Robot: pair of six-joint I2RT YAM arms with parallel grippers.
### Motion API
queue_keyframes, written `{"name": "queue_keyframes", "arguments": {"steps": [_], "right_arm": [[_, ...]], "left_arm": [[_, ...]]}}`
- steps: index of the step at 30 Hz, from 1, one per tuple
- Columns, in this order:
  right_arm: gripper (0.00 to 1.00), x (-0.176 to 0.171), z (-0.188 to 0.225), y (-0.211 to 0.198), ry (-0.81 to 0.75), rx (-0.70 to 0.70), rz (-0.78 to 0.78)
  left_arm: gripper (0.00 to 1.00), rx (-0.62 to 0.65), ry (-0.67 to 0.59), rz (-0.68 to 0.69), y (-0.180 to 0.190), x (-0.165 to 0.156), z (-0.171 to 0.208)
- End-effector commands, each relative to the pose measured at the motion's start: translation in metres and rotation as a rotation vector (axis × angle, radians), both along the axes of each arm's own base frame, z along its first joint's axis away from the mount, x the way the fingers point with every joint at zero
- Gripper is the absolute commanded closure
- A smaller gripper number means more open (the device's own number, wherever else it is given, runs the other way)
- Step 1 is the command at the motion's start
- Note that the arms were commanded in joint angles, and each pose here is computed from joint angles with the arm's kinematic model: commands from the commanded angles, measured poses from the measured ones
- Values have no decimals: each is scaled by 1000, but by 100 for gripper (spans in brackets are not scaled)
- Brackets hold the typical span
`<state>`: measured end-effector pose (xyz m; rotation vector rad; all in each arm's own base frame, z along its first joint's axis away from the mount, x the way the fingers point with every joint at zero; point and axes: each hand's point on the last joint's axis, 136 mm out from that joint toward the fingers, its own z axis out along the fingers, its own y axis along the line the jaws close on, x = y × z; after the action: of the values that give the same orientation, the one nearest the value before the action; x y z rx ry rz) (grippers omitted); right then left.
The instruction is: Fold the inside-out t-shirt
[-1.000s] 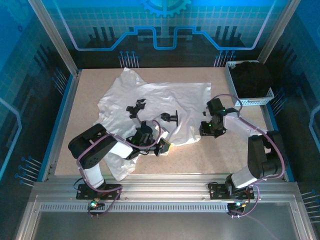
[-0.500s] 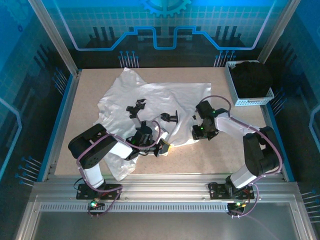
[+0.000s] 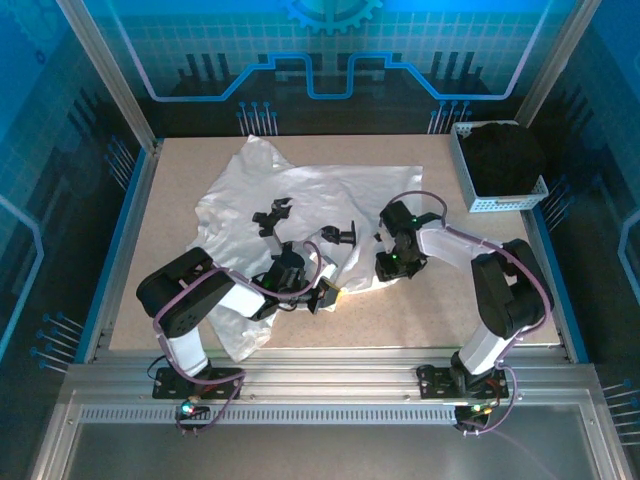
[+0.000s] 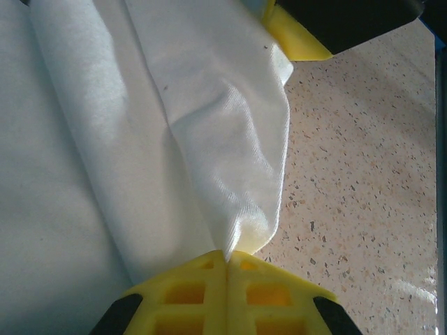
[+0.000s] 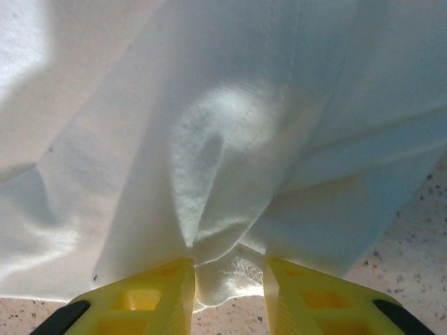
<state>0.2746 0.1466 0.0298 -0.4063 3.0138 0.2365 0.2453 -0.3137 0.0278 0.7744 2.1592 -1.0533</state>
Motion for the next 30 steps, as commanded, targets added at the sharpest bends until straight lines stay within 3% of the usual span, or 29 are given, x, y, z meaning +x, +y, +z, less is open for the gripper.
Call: {"name": "queue_keyframes", "arguments": {"steps": [1,8,18,30], "right_arm": [[66,-2,4,8,17,1,44],[66,-12,-6,4,72,-38,65],[89,-1,4,-18,20,-112,17],[91,6,19,-46,-19,-45,-142]], "left_arm": [[100,2,-4,-5,2,0,0],[100,-3,-5,-3,2,0,1],[100,-4,-12,-2,4,-2,4],[100,-18,-5,-16,2,-5,8]]}}
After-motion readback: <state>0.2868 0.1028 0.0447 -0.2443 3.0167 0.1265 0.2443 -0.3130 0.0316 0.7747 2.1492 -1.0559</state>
